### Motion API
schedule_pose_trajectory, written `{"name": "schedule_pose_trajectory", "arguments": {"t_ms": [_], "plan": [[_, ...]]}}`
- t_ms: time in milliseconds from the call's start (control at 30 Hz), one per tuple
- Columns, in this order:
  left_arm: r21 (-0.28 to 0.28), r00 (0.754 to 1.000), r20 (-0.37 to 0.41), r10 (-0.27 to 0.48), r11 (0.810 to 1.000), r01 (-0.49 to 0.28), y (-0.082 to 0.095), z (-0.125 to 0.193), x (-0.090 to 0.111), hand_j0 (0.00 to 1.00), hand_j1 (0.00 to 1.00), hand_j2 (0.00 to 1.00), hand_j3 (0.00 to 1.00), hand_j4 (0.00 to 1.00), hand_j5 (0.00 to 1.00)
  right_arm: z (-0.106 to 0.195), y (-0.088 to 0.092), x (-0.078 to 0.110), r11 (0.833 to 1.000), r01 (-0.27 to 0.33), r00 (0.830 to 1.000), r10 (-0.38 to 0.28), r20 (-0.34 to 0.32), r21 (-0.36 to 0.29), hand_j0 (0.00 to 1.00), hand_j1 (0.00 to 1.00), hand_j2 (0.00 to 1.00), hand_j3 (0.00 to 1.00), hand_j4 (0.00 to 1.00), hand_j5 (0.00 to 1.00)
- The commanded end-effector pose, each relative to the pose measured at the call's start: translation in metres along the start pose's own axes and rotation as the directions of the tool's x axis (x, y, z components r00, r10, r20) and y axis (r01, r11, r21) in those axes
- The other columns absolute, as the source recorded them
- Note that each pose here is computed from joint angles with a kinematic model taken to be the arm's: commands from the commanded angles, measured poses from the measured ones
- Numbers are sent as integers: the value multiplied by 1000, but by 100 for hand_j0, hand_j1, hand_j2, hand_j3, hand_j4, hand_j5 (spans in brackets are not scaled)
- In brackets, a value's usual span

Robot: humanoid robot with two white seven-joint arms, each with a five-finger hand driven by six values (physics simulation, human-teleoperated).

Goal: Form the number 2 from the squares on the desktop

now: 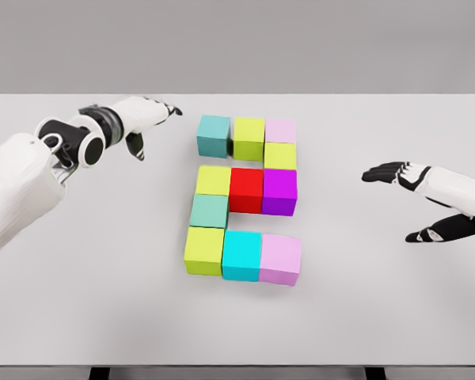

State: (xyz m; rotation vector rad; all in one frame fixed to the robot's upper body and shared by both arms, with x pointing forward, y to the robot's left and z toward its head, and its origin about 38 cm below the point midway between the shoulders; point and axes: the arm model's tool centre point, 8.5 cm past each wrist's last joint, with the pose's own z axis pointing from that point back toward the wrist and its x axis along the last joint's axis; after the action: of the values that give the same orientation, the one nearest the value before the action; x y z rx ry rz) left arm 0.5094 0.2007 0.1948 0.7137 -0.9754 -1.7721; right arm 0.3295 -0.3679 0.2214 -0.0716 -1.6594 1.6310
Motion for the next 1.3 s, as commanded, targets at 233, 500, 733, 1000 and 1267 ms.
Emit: {"name": "schedule_pose_trajectory", "arguments": {"t_ms": [233,500,733,1000,1267], "plan": [[-39,999,10,-42,998,42,-13,-4,1,100,100,100,100,100,100,-2,3,0,1000,-14,1000,14,-8,12,100,100,100,100,100,100],[-84,994,72,-81,993,87,-17,-8,-21,100,100,100,100,100,100,-5,5,0,1000,-22,1000,23,-11,14,100,100,100,100,100,100],[-172,985,157,-72,980,99,-3,-15,-21,100,100,100,100,100,100,-5,6,-2,999,-35,999,36,-20,24,100,100,100,100,100,100],[-159,963,242,-116,975,157,1,-13,-11,100,100,100,100,100,100,-6,7,-1,999,-37,999,38,-17,26,100,100,100,100,100,100],[-188,977,190,-92,974,128,-4,-19,-29,100,100,100,100,100,100,-6,7,-1,999,-37,999,37,-18,26,100,100,100,100,100,100]]}}
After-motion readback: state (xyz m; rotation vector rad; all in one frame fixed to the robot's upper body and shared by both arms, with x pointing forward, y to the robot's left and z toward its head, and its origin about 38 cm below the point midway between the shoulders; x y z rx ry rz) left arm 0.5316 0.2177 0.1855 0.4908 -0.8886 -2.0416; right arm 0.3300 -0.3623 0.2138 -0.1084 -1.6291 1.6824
